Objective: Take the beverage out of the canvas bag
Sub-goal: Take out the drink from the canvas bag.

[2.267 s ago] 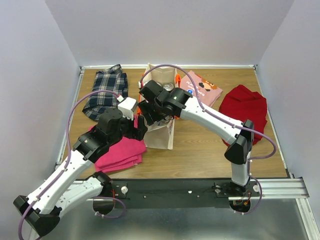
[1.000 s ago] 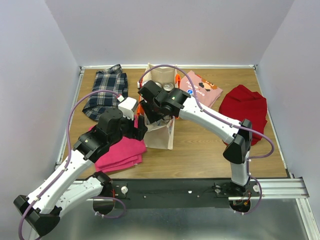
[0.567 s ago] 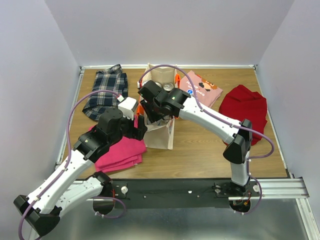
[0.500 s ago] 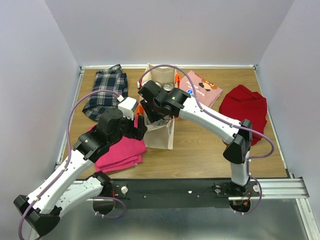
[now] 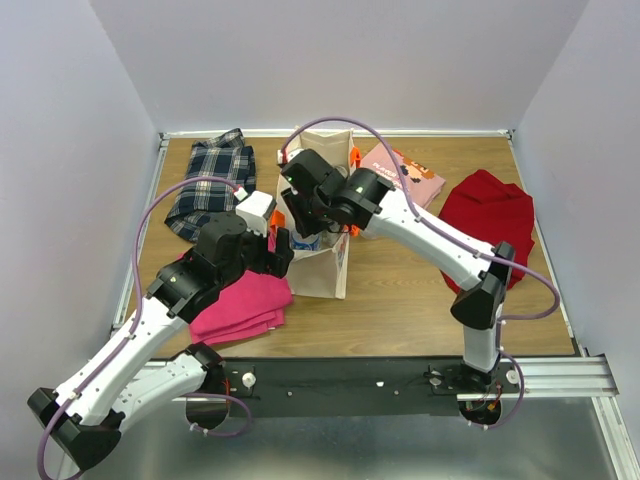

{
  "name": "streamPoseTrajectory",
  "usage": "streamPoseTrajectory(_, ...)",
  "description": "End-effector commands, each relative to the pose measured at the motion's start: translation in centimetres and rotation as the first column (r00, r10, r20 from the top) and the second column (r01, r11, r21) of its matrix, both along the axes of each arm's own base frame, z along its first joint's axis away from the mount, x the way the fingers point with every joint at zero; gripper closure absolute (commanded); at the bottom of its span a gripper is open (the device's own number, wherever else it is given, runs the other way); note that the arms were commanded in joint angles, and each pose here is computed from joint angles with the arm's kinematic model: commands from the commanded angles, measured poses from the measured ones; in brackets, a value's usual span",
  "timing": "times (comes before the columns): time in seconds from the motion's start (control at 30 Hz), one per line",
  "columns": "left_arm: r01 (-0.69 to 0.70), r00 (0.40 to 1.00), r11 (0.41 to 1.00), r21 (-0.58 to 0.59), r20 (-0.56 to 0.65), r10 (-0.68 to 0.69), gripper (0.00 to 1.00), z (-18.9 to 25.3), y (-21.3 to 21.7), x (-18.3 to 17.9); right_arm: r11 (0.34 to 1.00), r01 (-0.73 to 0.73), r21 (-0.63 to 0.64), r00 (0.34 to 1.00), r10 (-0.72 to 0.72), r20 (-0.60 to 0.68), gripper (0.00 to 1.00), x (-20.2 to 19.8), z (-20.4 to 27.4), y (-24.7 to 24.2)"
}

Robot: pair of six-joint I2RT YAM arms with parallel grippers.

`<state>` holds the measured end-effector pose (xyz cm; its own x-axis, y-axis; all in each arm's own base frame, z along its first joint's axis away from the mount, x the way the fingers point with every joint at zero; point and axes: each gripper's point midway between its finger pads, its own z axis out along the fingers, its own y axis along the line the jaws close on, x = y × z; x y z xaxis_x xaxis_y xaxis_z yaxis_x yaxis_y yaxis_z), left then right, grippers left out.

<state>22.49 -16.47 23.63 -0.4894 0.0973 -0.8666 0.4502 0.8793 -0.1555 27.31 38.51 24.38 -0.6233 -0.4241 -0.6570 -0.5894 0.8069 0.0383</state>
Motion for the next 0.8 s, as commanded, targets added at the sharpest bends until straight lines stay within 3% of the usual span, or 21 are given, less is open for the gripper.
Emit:
streamPoseTrajectory(0.0,-0.033,0.999,0.999,0.036,0.020,0.032,0.06,0.2,0.9,0.3,0.981,-0.008,0.196,0.991,-0.019,0.135,0.99,-0.3,8.8,-0.1)
streamPoseTrajectory(0.27,-0.047,0.998,0.998,0.031,0.049,0.045,0.01,1.4,1.1,0.6,0.974,0.019,0.227,0.983,-0.060,0.175,0.99,-0.4,11.4,-1.6)
streamPoseTrajectory(0.77,-0.063,0.996,0.998,0.031,0.063,0.061,0.01,3.1,1.1,1.2,0.949,0.087,0.302,0.937,-0.181,0.299,0.99,0.0,16.5,-5.4)
